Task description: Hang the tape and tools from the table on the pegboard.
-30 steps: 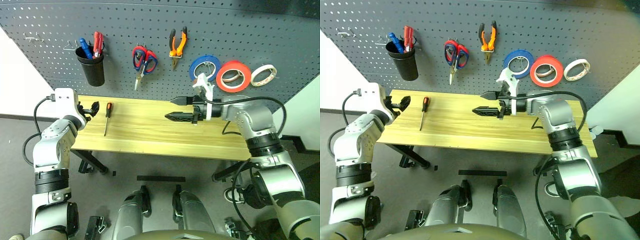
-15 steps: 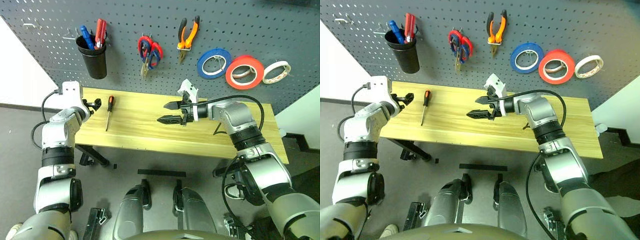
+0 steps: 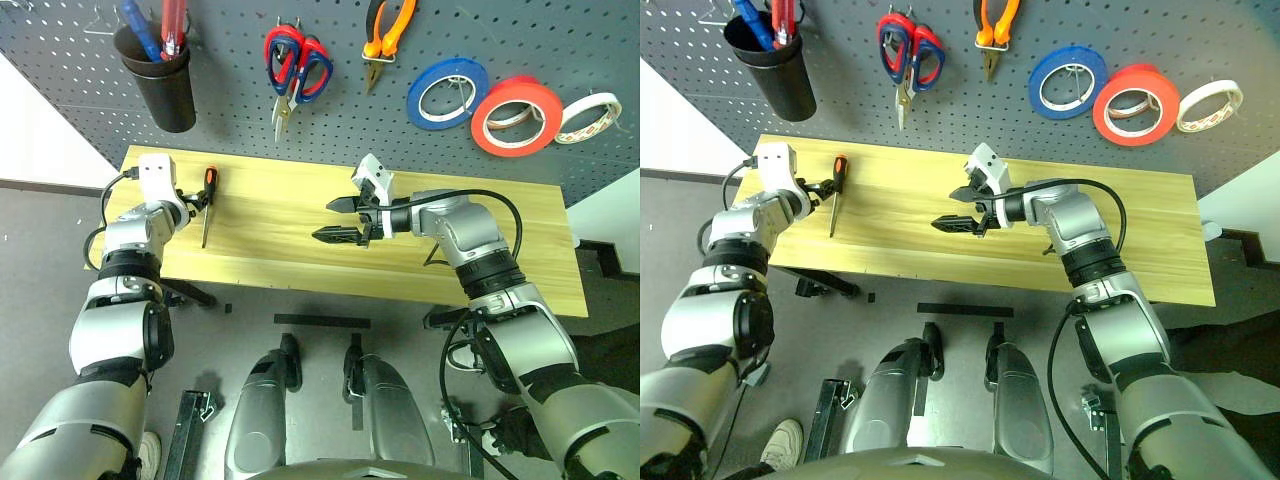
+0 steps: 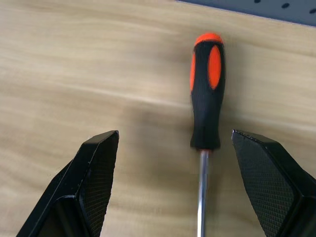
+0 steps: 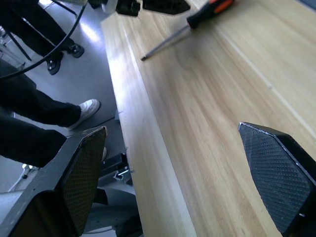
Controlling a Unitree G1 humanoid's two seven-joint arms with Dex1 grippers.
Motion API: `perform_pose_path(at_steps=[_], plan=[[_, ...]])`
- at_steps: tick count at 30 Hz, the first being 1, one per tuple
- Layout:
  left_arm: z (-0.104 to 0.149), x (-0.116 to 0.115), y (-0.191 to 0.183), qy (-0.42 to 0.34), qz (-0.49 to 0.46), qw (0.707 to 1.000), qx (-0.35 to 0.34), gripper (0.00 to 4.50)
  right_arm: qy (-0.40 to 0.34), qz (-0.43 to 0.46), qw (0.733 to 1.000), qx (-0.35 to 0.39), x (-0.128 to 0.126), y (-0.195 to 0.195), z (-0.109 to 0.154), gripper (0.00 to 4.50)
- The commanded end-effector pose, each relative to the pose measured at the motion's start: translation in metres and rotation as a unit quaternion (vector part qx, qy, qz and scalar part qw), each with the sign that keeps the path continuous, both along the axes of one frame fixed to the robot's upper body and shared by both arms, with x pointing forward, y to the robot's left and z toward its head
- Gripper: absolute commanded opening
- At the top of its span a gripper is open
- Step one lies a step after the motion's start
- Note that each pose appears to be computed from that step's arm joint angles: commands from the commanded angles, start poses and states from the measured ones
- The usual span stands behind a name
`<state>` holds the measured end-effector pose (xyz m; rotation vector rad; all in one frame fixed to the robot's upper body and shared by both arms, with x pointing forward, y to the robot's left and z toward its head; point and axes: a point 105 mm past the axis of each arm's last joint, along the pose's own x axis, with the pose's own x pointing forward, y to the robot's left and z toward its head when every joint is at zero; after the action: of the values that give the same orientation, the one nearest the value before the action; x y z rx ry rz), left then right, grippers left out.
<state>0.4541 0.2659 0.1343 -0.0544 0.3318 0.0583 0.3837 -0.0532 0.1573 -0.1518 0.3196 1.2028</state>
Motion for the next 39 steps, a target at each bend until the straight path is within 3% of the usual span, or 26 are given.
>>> perform_pose_path(at_steps=[1,38,39], plan=[[0.018,0.006,0.003,-0.022,0.009,1.0,0.018,3.82,-0.024,0.0,0.999,0.021,-0.001,0.003,0.018,4.5],[0.028,0.014,-0.003,-0.021,0.051,0.998,0.039,3.82,0.025,-0.161,0.986,0.018,-0.016,-0.07,-0.004,4.5],[0.028,0.014,-0.002,-0.02,0.052,0.998,0.043,3.66,0.025,-0.165,0.986,0.016,-0.016,-0.072,-0.005,4.5]])
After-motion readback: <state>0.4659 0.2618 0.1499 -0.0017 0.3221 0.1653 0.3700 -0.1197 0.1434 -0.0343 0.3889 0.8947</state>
